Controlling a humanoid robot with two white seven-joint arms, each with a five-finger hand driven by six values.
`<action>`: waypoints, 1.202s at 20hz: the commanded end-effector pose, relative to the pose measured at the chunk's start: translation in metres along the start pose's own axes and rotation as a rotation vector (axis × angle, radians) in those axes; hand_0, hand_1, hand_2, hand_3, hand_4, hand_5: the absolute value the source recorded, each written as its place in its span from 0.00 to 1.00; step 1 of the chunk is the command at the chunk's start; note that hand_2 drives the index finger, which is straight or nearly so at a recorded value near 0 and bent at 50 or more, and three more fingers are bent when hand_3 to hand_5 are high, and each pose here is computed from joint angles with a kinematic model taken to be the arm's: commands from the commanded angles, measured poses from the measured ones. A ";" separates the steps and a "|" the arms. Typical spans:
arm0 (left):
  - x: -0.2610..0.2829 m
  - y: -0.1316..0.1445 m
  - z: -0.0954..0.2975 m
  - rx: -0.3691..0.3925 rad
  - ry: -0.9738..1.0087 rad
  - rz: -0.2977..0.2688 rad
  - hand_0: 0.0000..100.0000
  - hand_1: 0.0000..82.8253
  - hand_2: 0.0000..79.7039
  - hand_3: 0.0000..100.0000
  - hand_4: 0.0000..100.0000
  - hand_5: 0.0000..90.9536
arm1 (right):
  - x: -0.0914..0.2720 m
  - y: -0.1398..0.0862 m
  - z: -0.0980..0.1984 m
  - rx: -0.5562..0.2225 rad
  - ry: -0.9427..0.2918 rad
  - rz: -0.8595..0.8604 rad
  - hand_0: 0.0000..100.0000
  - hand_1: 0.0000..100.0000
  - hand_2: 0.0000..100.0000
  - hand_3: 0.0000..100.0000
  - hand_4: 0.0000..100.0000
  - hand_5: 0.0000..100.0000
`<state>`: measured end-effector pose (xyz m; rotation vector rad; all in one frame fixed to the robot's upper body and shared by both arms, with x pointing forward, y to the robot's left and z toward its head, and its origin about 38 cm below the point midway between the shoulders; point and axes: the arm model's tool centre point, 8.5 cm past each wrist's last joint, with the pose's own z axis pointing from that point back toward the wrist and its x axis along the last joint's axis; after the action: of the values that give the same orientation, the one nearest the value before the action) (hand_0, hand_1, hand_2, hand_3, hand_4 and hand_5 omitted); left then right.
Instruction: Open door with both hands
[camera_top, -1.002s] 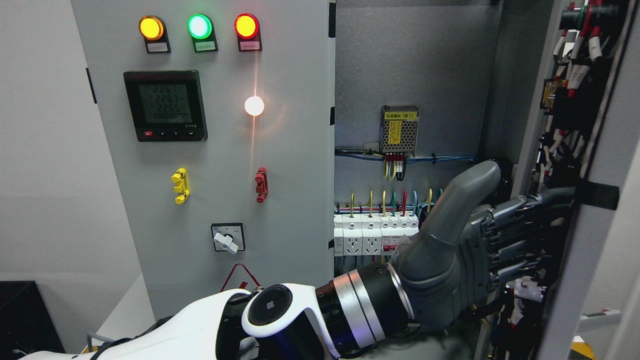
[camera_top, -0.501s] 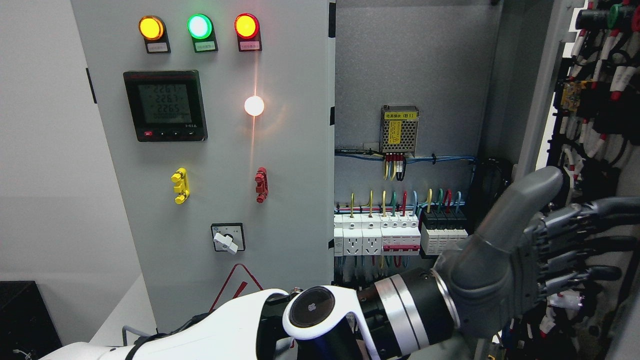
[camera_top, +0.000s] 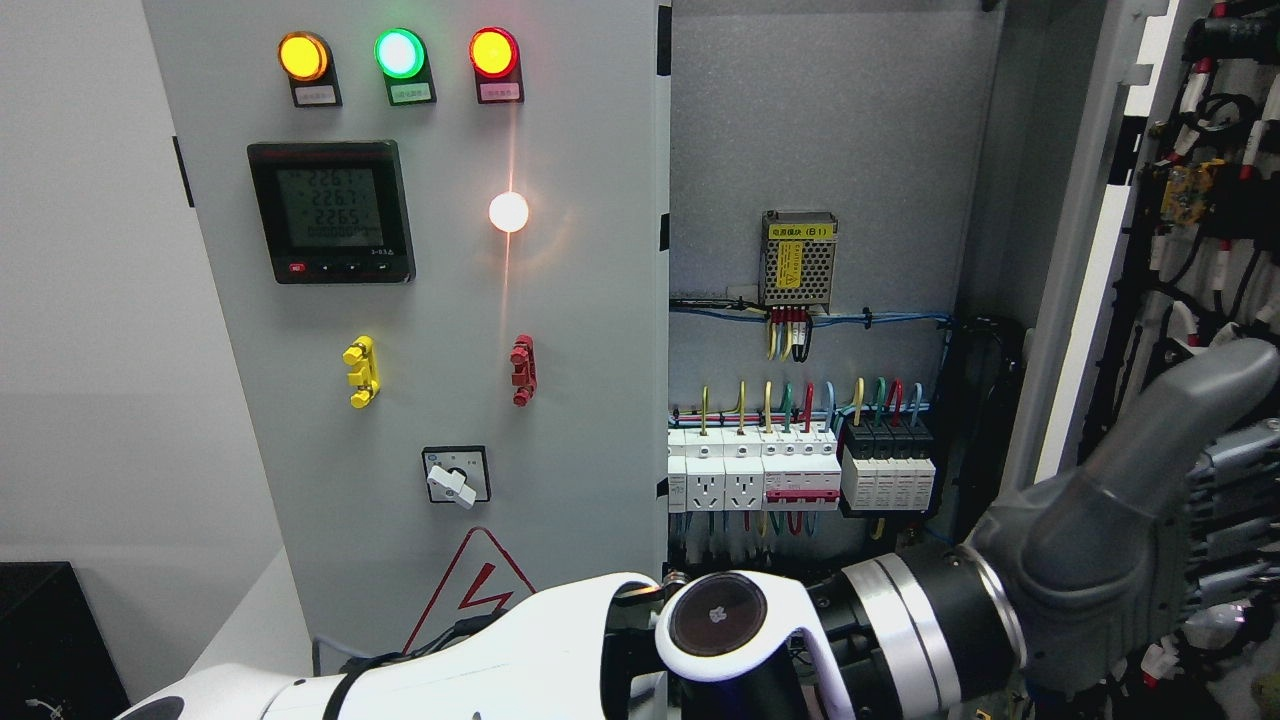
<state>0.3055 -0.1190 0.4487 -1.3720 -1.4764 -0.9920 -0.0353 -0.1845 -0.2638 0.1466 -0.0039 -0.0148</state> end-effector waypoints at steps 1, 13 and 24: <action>-0.020 -0.011 -0.042 -0.015 0.033 0.023 0.00 0.00 0.00 0.00 0.00 0.00 | 0.000 0.000 0.000 0.000 -0.003 -0.021 0.19 0.00 0.00 0.00 0.00 0.00; -0.024 -0.022 -0.072 -0.023 0.044 0.016 0.00 0.00 0.00 0.00 0.00 0.00 | 0.000 0.000 0.000 0.000 -0.003 -0.021 0.19 0.00 0.00 0.00 0.00 0.00; -0.024 -0.011 -0.074 0.009 0.050 0.012 0.00 0.00 0.00 0.00 0.00 0.00 | 0.000 0.000 0.000 0.000 -0.002 -0.021 0.19 0.00 0.00 0.00 0.00 0.00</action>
<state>0.2982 -0.1861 0.4518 -1.3521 -1.4425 -1.0157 -0.0353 -0.1845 -0.2638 0.1466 -0.0037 -0.0148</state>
